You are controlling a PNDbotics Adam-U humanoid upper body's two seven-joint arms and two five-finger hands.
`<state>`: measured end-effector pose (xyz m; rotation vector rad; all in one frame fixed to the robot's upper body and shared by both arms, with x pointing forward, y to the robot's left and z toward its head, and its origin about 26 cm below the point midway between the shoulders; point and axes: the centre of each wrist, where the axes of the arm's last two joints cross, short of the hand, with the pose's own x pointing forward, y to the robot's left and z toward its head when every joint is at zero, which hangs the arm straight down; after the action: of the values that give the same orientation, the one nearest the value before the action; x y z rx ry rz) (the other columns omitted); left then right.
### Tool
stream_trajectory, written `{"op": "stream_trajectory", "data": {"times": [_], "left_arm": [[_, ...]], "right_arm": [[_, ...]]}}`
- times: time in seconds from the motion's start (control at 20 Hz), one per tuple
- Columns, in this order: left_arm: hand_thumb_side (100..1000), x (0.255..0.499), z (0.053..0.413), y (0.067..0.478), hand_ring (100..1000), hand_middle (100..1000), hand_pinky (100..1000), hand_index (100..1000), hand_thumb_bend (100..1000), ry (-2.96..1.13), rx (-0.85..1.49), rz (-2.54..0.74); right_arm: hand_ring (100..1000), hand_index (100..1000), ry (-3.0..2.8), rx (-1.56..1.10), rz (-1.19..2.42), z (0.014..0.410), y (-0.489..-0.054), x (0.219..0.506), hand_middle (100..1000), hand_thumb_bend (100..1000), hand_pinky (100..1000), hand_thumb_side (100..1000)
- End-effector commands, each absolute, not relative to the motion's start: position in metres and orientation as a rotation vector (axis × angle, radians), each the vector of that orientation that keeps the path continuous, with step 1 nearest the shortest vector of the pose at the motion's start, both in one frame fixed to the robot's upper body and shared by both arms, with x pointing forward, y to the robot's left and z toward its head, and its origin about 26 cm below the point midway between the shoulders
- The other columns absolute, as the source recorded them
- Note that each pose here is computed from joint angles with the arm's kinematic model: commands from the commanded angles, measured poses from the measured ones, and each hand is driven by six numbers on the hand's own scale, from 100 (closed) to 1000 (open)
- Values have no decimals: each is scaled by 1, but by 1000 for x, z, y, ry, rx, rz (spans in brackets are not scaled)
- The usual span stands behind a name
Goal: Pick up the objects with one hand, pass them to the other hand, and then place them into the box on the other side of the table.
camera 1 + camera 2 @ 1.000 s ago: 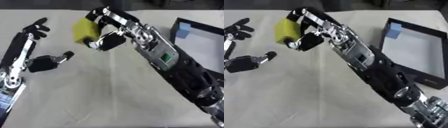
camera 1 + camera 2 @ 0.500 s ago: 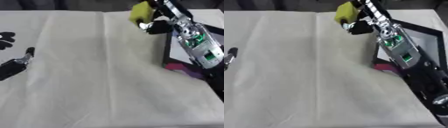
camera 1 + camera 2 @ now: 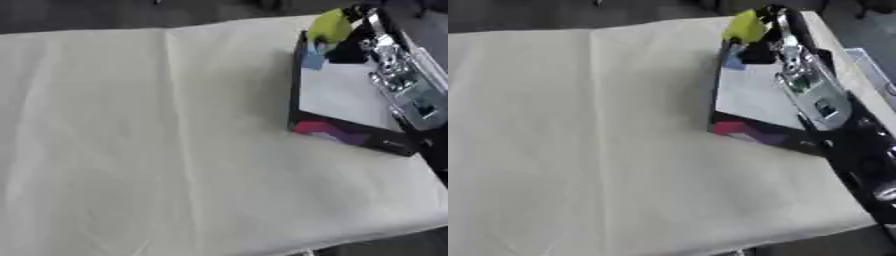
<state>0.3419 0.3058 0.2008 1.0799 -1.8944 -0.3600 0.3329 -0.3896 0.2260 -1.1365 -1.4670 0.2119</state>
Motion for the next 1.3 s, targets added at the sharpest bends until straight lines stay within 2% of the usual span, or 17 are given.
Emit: {"op": "stream_trajectory", "data": {"times": [0.05, 0.15, 0.25, 0.3, 0.35, 0.4, 0.55, 0.8, 0.95, 1.1, 1.15, 1.3], "left_arm": [[395, 337, 219, 321, 687, 685, 765, 801, 360, -1920, 1162, -298], [391, 336, 221, 326, 689, 687, 766, 803, 363, -1920, 1181, -269], [392, 335, 222, 330, 692, 692, 767, 806, 367, -1915, 1200, -248], [394, 335, 222, 332, 698, 699, 770, 810, 369, -1912, 1208, -240], [395, 335, 222, 334, 699, 701, 771, 810, 370, -1908, 1216, -232], [394, 334, 222, 335, 700, 702, 772, 811, 369, -1905, 1223, -222], [386, 334, 222, 339, 701, 702, 773, 814, 368, -1898, 1240, -197], [386, 333, 224, 343, 701, 701, 773, 815, 367, -1894, 1256, -175], [385, 333, 226, 343, 700, 699, 772, 815, 364, -1895, 1263, -164], [380, 333, 229, 345, 688, 680, 759, 806, 363, -1893, 1277, -152], [379, 334, 231, 347, 691, 684, 763, 812, 366, -1888, 1286, -148], [404, 337, 242, 355, 692, 688, 772, 831, 374, -1848, 1285, -179]], "right_arm": [[535, 484, -1403, -1243, 204, 238, -412, 327, 323, 313, 733, 100], [569, 544, -1360, -1260, 215, 234, -419, 326, 394, 338, 744, 100], [621, 649, -1322, -1277, 237, 232, -424, 325, 497, 340, 765, 100], [704, 767, -1303, -1293, 250, 232, -426, 324, 616, 372, 789, 100], [762, 858, -1284, -1315, 269, 231, -428, 324, 712, 447, 815, 121], [789, 894, -1268, -1337, 296, 230, -429, 323, 749, 508, 829, 194], [846, 960, -1229, -1391, 363, 231, -431, 322, 828, 611, 863, 268], [887, 993, -1214, -1453, 418, 239, -429, 319, 874, 508, 883, 318], [879, 991, -1233, -1474, 425, 245, -424, 317, 866, 508, 877, 303], [823, 944, -1377, -1456, 318, 259, -409, 312, 799, 257, 850, 247], [804, 918, -1468, -1415, 277, 264, -401, 310, 778, 100, 848, 194], [797, 918, -1707, -1262, 164, 269, -383, 307, 777, 100, 850, 229]]}}
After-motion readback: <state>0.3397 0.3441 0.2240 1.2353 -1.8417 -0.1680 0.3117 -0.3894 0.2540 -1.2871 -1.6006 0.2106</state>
